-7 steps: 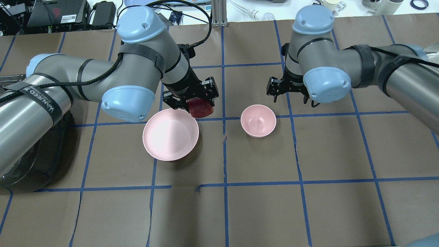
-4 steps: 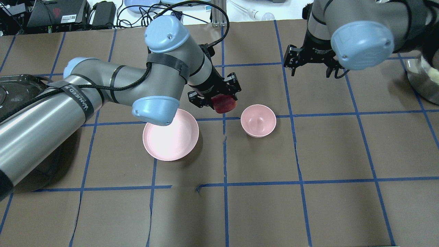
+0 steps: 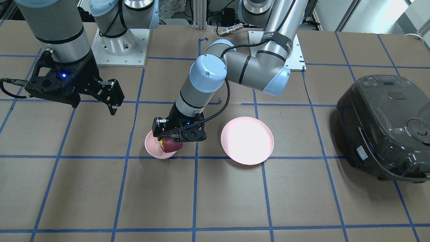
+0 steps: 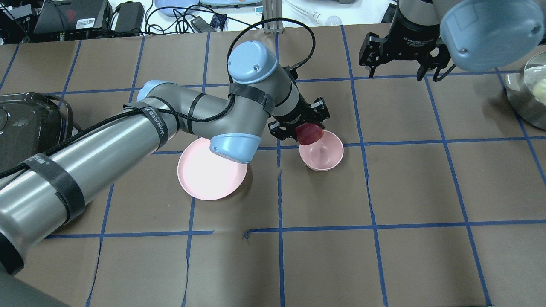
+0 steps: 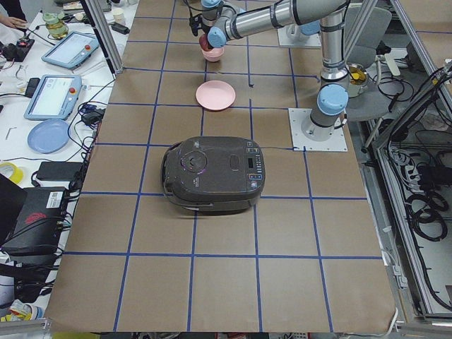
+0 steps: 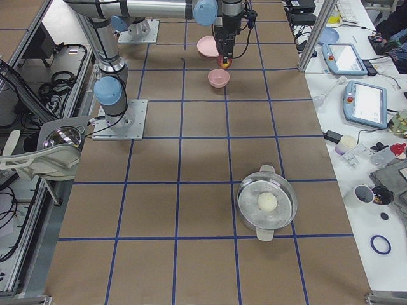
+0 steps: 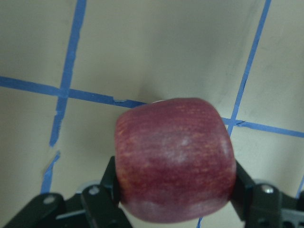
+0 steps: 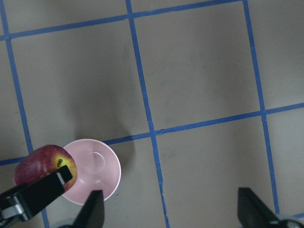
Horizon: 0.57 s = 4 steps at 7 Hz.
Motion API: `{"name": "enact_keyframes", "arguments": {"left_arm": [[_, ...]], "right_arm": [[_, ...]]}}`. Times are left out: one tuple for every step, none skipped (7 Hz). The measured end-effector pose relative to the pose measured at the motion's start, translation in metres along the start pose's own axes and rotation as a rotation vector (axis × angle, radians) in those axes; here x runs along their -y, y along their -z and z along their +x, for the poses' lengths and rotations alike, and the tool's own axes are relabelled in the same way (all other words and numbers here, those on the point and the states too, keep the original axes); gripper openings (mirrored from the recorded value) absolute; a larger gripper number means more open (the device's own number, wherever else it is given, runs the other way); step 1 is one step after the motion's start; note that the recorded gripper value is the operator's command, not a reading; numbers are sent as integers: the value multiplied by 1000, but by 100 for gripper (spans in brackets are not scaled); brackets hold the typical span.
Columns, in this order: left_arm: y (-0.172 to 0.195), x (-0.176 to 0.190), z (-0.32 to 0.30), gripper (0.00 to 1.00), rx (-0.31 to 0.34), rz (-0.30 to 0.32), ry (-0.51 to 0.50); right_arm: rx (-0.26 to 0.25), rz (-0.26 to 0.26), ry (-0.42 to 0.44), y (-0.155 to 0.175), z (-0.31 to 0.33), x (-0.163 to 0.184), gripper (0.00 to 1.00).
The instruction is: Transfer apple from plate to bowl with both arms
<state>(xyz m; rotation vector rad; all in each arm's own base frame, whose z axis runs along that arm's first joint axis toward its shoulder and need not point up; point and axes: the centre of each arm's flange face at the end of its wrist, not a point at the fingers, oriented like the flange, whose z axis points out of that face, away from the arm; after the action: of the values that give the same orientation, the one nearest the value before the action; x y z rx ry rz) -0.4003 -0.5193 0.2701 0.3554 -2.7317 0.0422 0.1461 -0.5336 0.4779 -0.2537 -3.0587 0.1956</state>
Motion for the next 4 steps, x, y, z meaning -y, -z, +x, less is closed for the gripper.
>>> {"name": "enact_keyframes", "arguments": {"left_arm": [[-11,-3,2,13,7,-7,-8],[-22,-7,4,24,14,-16,-15],[-29,-9,5,71,18,-22,-19],[-34,-11,6,88,21,-26,-21]], "right_arm": [[9,25,1,3,-2,0,100],[16,40,1,5,-3,1,100],[24,53,-1,7,-4,2,100],[29,62,-1,9,-5,1,100]]}}
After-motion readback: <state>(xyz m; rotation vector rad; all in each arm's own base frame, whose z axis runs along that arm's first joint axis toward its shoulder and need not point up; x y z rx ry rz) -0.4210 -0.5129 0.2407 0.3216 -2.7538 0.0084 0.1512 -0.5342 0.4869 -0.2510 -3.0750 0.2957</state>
